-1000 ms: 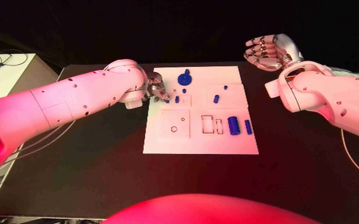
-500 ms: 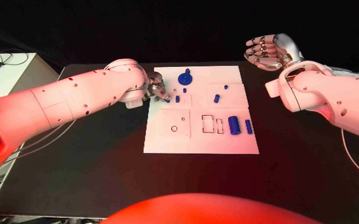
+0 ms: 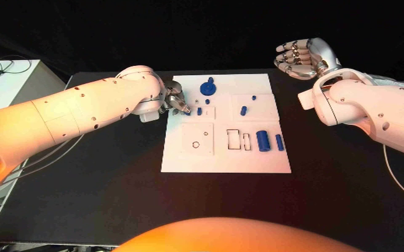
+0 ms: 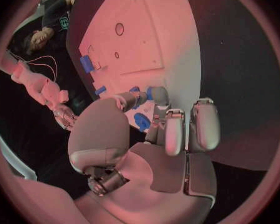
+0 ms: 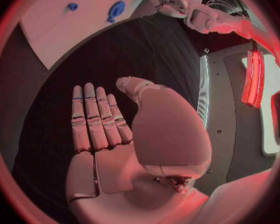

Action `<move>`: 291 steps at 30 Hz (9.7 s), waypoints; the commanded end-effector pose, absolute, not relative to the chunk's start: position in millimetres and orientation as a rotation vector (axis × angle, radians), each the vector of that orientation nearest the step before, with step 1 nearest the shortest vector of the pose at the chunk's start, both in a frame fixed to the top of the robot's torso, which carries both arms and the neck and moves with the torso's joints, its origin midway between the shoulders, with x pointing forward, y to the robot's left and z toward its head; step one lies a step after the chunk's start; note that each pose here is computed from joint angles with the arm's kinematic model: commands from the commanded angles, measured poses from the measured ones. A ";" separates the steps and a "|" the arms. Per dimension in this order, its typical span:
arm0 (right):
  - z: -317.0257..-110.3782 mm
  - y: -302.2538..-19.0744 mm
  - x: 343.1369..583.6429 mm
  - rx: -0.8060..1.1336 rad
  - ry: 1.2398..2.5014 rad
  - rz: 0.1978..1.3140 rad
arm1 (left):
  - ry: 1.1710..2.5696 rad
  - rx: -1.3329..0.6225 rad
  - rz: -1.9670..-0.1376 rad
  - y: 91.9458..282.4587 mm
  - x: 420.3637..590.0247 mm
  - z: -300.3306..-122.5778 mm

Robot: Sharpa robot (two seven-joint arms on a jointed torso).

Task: Assemble the parts on the task board

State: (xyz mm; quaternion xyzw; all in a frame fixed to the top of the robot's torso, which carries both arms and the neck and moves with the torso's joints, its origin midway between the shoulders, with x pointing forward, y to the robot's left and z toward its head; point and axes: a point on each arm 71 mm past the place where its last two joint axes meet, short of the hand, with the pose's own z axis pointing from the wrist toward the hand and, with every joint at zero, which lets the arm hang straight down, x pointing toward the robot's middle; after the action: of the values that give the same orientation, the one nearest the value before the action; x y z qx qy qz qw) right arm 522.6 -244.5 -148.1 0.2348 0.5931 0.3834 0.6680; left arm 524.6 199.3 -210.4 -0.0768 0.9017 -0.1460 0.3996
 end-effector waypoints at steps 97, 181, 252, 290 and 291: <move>-149.7 -236.1 522.9 0.499 1.360 0.885 | 2.362 -0.143 -0.309 187.0 553.4 -207.9; -153.8 -237.4 520.7 0.504 1.379 0.890 | 2.305 -0.126 -0.325 191.4 543.3 -197.7; -153.9 -230.5 520.3 0.489 1.371 0.933 | 1.834 0.316 -0.531 128.2 554.9 -208.4; -153.8 -227.9 519.6 0.485 1.376 0.941 | 1.871 0.310 -0.532 124.5 558.0 -218.8; -153.8 -227.9 519.6 0.485 1.376 0.941 | 1.871 0.311 -0.534 124.1 557.8 -219.0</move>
State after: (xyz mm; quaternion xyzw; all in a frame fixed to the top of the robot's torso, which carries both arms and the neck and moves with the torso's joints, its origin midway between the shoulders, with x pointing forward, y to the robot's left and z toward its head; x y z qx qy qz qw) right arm 520.2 -230.2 -154.2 0.2212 0.6037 0.4064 0.6492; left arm 560.1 126.8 -214.4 0.1266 0.7853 -0.2227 0.5637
